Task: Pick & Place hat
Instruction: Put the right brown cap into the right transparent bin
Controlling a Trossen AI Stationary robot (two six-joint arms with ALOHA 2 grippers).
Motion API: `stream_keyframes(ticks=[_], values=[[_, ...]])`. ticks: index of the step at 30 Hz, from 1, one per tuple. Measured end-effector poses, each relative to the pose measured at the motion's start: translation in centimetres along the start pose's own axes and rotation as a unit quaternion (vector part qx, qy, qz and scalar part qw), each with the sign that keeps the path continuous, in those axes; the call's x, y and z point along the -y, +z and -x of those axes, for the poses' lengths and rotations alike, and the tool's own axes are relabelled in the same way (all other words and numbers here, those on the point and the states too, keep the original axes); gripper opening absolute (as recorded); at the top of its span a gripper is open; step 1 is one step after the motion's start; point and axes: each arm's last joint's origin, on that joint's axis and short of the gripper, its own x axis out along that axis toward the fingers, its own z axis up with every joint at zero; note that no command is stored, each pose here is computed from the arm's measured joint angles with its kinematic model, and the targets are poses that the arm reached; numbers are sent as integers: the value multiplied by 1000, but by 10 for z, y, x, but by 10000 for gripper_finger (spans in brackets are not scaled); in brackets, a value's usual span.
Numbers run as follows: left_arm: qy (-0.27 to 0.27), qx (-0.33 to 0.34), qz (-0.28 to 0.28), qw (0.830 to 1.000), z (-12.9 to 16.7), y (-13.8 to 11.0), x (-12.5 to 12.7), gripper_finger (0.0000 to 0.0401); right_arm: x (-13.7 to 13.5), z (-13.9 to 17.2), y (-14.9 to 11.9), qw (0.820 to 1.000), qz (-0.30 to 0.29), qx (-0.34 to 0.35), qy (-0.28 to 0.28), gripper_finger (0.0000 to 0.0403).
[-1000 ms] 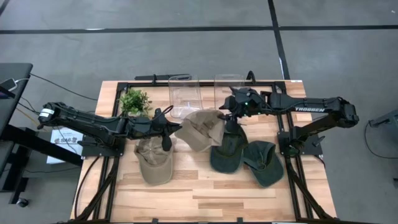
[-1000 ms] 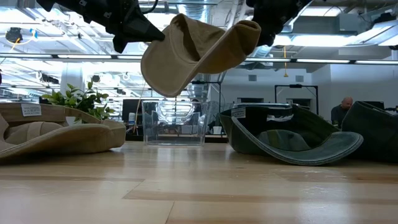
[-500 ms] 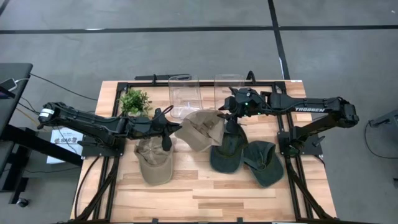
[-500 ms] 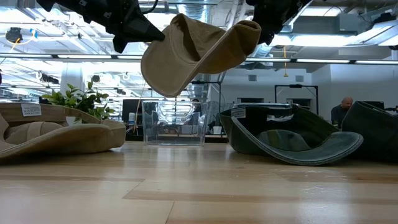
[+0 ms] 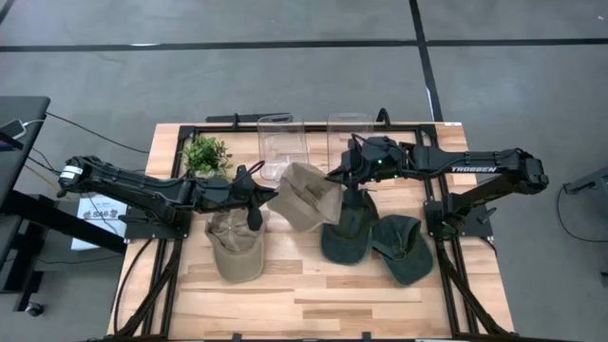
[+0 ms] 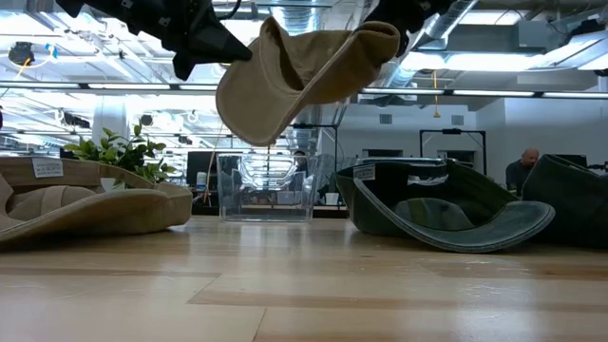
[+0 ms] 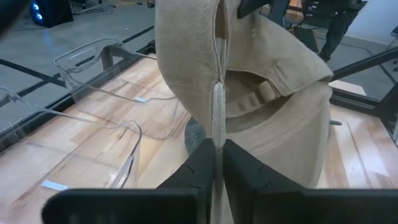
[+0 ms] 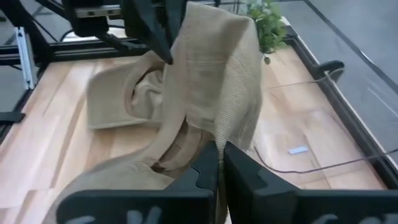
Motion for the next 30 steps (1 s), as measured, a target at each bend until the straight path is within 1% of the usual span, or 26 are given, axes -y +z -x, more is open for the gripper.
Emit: stream_keyframes(ticks=[6, 11, 15, 18, 22, 30], values=[[-1, 3, 1, 1000, 0, 1, 0, 66, 5, 2, 4, 1000, -3, 13, -15, 2], [-1, 3, 4, 1000, 0, 1, 0, 102, 5, 11, 23, 999, 9, 45, -7, 1], [-1, 5, 8, 1000, 0, 1, 0, 122, 5, 23, 41, 998, 32, 59, -8, 1], [-2, 8, 9, 1000, 0, 2, 0, 128, 9, 33, 51, 997, 45, 59, -14, 1], [-2, 9, 9, 1000, 0, 2, 0, 127, 18, 49, 61, 997, 60, 35, -29, 1], [-3, 12, 11, 1000, 0, 3, 1, 122, 47, 71, 67, 995, 59, 5, -78, 0]])
